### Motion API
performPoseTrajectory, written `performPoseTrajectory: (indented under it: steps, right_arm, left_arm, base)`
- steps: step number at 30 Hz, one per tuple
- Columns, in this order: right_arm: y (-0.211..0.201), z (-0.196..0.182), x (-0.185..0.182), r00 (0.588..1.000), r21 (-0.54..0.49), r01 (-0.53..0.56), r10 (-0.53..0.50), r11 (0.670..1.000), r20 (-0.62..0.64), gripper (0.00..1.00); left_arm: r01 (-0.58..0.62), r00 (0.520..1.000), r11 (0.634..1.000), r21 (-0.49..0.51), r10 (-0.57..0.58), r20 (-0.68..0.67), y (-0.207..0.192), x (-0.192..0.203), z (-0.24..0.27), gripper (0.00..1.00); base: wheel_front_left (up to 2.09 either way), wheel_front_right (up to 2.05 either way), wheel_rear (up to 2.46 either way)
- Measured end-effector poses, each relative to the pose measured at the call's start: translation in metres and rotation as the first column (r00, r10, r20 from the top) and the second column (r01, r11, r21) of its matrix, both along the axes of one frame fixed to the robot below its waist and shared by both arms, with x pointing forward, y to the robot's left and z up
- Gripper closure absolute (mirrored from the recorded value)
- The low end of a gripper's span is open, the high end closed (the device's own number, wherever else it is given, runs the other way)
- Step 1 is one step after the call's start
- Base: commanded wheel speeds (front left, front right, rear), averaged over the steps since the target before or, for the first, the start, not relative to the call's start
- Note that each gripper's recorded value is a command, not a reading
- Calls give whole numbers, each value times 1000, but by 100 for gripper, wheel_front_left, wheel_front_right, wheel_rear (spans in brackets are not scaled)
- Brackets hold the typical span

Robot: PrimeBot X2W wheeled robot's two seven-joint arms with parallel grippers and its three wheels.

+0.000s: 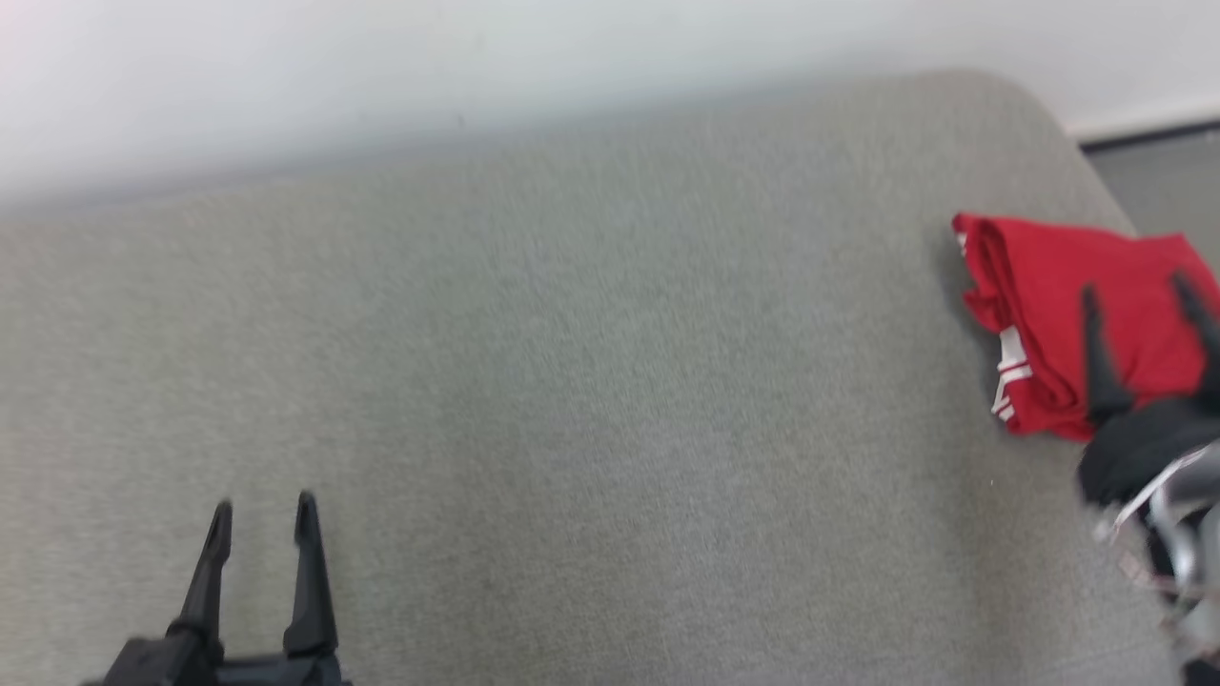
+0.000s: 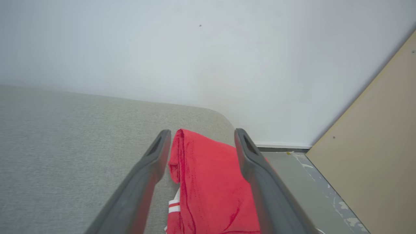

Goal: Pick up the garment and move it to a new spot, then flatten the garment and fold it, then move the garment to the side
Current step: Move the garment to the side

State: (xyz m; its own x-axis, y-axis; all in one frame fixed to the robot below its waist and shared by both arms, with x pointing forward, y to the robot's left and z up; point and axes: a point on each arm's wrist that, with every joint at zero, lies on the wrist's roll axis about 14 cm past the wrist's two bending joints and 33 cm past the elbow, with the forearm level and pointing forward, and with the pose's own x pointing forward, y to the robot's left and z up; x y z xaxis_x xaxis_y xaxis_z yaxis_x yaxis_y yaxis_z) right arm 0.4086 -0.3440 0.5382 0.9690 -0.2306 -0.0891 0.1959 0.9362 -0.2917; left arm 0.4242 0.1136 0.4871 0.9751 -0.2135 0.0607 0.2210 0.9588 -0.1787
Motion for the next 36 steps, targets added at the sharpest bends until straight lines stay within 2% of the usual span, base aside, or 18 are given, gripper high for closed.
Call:
performPoseTrajectory:
  steps: [3, 8, 19, 36]
  right_arm:
    - [25, 0, -14, 998, 43, -60, 58, 997, 35, 0]
    - [44, -6, -40, 992, 115, -106, 98, 988, 77, 0]
    - [95, -10, -57, 972, 188, -206, 179, 960, 151, 0]
    - [124, -31, -73, 970, 273, -219, 180, 937, 163, 0]
  left_arm:
    - [-46, 999, 999, -4, 46, 3, 13, -12, 6, 0]
    - [-101, 995, 995, -17, 101, 8, 27, -29, 13, 0]
    - [-196, 980, 981, 1, 196, -13, 59, -63, 8, 0]
    - [-267, 963, 964, -3, 267, -29, 84, -89, 2, 0]
  base:
    - [0, 0, 0]
    - [0, 0, 0]
    - [0, 0, 0]
    - [0, 0, 0]
